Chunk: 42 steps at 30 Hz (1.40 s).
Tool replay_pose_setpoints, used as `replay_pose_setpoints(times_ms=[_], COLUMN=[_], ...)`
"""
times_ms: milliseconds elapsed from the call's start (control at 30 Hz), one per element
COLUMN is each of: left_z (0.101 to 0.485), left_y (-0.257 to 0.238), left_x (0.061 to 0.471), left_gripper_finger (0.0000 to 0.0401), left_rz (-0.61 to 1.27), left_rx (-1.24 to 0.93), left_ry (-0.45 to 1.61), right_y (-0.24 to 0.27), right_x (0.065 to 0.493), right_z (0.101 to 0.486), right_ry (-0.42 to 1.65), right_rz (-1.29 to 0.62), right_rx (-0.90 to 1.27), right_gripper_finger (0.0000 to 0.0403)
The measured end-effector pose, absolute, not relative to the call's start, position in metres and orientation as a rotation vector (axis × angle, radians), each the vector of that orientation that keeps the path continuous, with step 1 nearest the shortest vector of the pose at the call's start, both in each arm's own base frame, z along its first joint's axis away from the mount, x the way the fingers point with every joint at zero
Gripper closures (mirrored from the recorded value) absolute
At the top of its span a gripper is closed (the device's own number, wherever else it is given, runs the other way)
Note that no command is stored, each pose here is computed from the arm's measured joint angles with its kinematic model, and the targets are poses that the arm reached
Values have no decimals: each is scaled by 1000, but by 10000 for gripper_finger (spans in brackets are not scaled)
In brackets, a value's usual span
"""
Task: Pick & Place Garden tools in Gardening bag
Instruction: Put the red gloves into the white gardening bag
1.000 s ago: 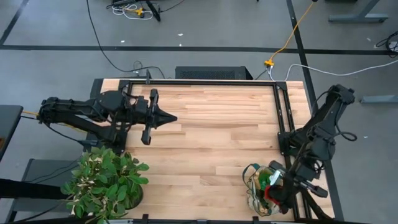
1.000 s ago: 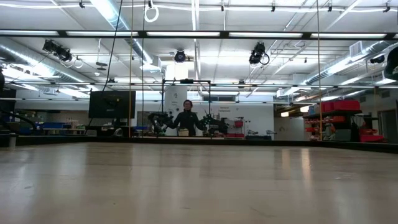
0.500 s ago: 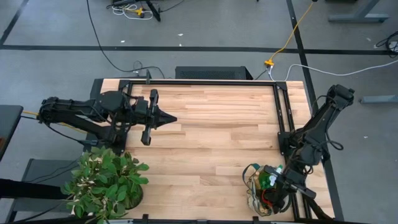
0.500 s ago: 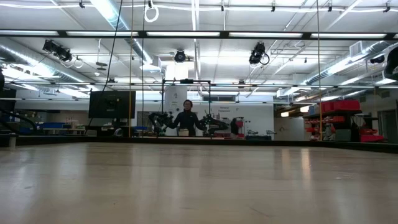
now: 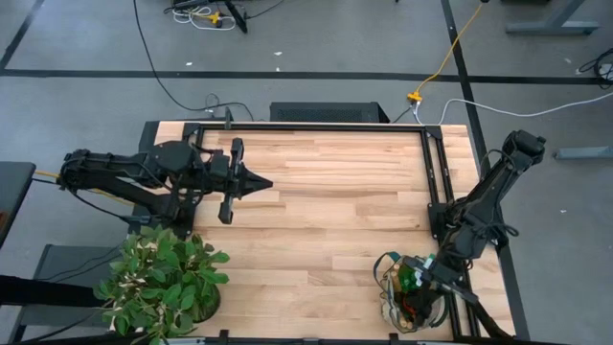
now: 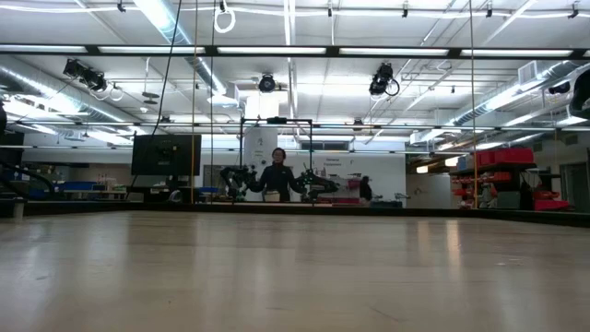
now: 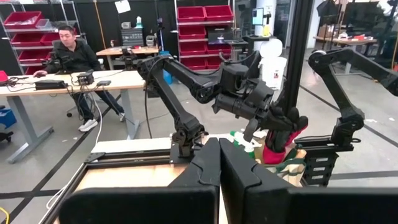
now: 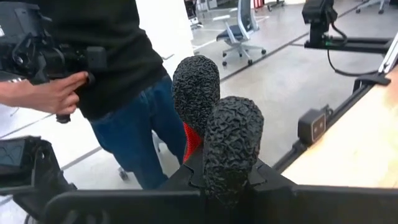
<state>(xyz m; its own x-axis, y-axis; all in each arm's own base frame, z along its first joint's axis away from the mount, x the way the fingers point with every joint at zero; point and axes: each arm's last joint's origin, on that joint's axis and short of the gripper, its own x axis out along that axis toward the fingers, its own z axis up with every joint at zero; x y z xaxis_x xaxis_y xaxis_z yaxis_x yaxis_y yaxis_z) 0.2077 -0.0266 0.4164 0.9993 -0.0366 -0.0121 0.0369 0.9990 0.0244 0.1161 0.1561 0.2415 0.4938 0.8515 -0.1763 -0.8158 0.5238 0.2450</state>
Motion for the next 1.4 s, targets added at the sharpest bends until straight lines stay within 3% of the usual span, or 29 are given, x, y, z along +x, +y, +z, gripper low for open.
replay_pose_setpoints(times_ms=[700,1100,1400], left_z=[416,416,416], left_y=[-27,-27,-27], left_x=[208,208,208], left_gripper_finger=[399,399,399], left_rz=[-37,-37,-37], left_rx=[23,23,22], left_ry=[16,16,16], right_y=[152,150,150], right_x=[114,115,115], right_z=[222,217,217], right_ry=[440,498,482], right_rz=[961,871,853], right_rx=[274,328,310], right_gripper_finger=[359,304,240])
